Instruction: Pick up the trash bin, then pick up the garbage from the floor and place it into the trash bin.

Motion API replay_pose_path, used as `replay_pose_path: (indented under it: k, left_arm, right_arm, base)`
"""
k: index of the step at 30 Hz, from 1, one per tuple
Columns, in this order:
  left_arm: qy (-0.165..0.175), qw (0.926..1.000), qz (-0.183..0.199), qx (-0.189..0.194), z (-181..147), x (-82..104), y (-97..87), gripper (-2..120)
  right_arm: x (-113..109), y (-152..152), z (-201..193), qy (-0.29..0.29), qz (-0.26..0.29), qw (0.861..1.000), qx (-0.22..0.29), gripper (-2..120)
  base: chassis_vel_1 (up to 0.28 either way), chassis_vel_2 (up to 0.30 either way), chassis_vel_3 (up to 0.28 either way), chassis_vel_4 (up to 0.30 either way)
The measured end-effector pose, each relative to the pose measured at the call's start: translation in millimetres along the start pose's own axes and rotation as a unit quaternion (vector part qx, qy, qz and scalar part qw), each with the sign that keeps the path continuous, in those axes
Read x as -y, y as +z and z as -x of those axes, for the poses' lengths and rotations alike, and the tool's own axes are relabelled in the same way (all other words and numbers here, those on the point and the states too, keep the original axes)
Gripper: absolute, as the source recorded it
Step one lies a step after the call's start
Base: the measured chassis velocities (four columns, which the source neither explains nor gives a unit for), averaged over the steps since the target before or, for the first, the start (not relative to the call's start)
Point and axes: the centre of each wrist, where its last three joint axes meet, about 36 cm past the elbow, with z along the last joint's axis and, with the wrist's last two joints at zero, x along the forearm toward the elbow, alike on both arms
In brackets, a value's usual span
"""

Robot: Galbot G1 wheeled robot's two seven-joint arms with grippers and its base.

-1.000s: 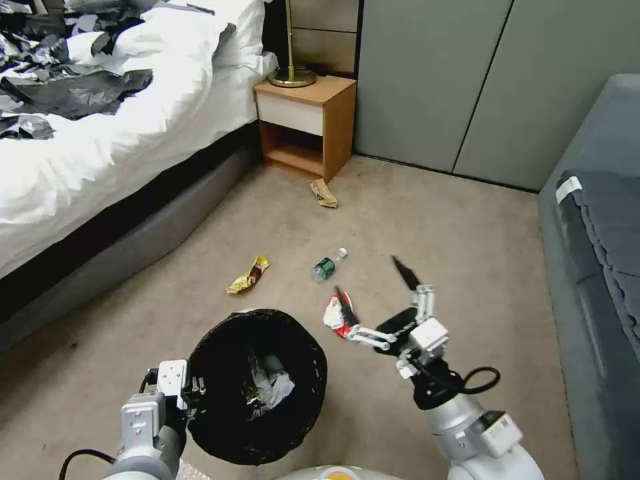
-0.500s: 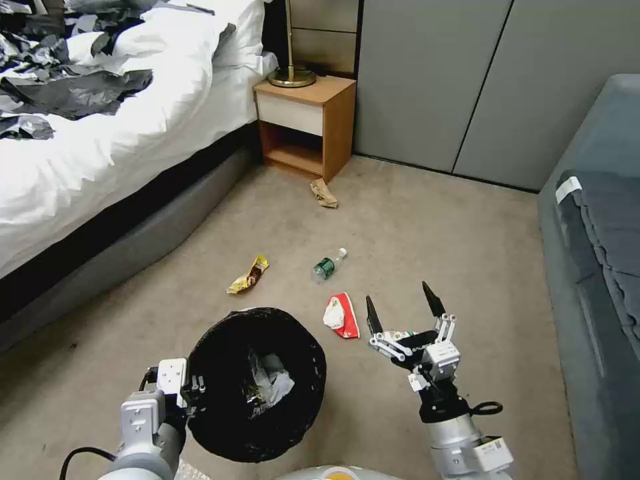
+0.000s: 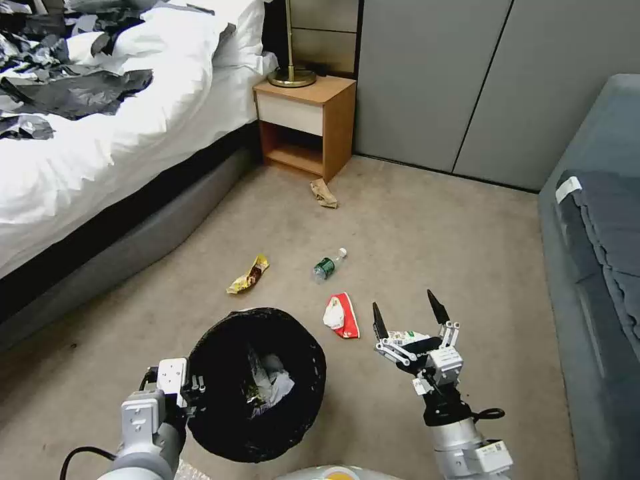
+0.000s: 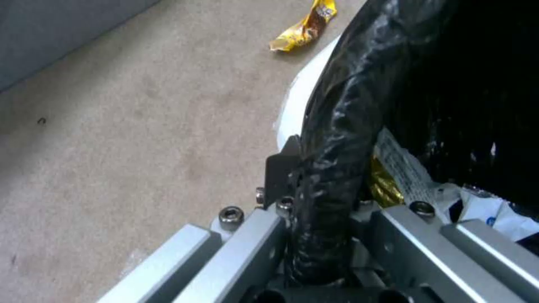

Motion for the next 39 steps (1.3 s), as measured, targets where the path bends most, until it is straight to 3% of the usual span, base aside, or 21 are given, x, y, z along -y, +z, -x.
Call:
replay_pose_path:
  k: [6,26,39]
  left_arm:
    - [0.000,1.0000,0.000,0.000,-1,0.1,-0.2,0]
    - [-0.002,1.0000,0.001,0.002,-1,-0.5,-1.0,0]
    - [-0.003,1.0000,0.001,0.002,0,-0.7,-0.7,0]
  right_arm:
    - [2,-2,1,0.000,0.000,1.000,-0.002,100]
    - [8,4,3,-0.004,-0.009,1.000,0.008,100]
    - [13,7,5,-0.004,-0.018,1.000,0.018,100]
  base:
    - [-0.025,0.029,0.027,-0.027]
    - [-0.163,0.160,0.172,-0.155]
    - [-0.026,0.014,0.024,-0.022]
